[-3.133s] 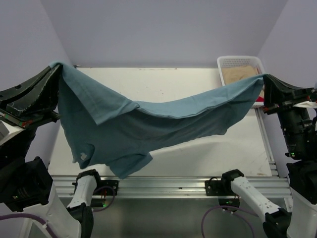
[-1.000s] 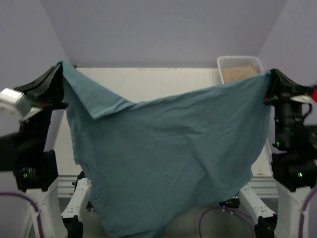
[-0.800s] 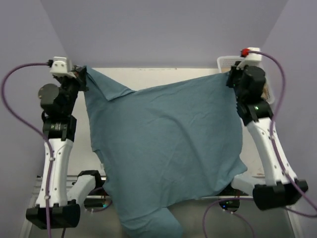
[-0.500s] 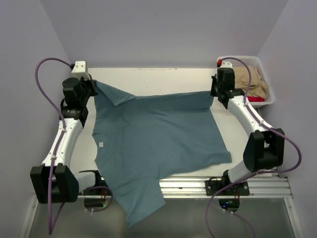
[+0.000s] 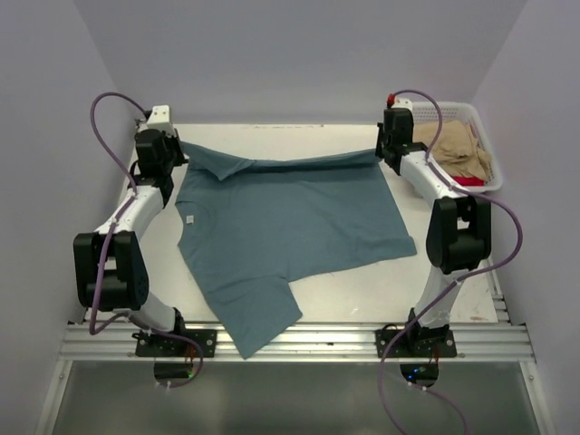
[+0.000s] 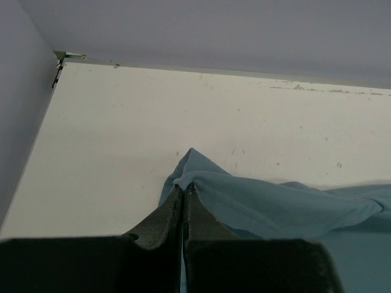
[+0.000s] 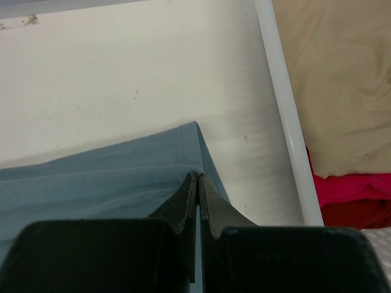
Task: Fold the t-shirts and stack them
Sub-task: Flatten the tshirt out
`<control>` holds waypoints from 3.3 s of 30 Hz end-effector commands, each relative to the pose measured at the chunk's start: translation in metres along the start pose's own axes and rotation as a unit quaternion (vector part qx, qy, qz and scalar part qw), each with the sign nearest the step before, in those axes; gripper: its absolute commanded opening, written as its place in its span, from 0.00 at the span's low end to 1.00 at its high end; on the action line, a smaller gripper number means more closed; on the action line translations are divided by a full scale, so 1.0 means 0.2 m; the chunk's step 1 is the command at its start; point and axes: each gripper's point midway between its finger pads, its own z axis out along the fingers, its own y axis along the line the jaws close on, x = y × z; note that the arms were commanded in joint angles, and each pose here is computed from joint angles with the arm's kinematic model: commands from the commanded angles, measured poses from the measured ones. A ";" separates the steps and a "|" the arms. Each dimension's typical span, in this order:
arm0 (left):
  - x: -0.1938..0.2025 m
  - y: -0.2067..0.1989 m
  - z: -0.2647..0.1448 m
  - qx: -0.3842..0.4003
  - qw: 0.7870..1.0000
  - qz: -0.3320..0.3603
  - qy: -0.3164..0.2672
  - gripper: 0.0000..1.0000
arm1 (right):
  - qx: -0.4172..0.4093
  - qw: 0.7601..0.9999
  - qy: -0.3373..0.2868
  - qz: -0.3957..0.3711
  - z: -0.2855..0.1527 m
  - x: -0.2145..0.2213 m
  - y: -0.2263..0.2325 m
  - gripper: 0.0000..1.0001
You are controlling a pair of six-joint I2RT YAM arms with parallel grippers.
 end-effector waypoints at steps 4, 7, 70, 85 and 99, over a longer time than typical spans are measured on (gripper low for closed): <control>-0.22 -0.01 0.13 -0.001 0.997 -0.010 -0.071 0.00 | 0.038 0.998 -0.045 0.021 0.12 -0.18 -0.02 0.00; -0.21 -0.01 0.20 0.002 0.998 -0.011 -0.063 0.00 | 0.045 0.998 -0.040 0.016 0.22 -0.19 -0.01 0.00; 0.62 -0.44 -0.06 -0.011 0.980 -0.137 0.146 0.00 | -0.068 0.987 0.139 0.041 0.09 0.32 0.17 0.00; 0.92 -0.42 0.09 -0.056 0.962 -0.140 0.229 0.00 | -0.065 0.979 0.187 0.043 0.15 0.42 0.20 0.00; 0.85 -0.41 0.38 -0.052 0.968 -0.115 0.217 0.00 | -0.052 0.979 0.191 0.038 0.10 0.44 0.16 0.00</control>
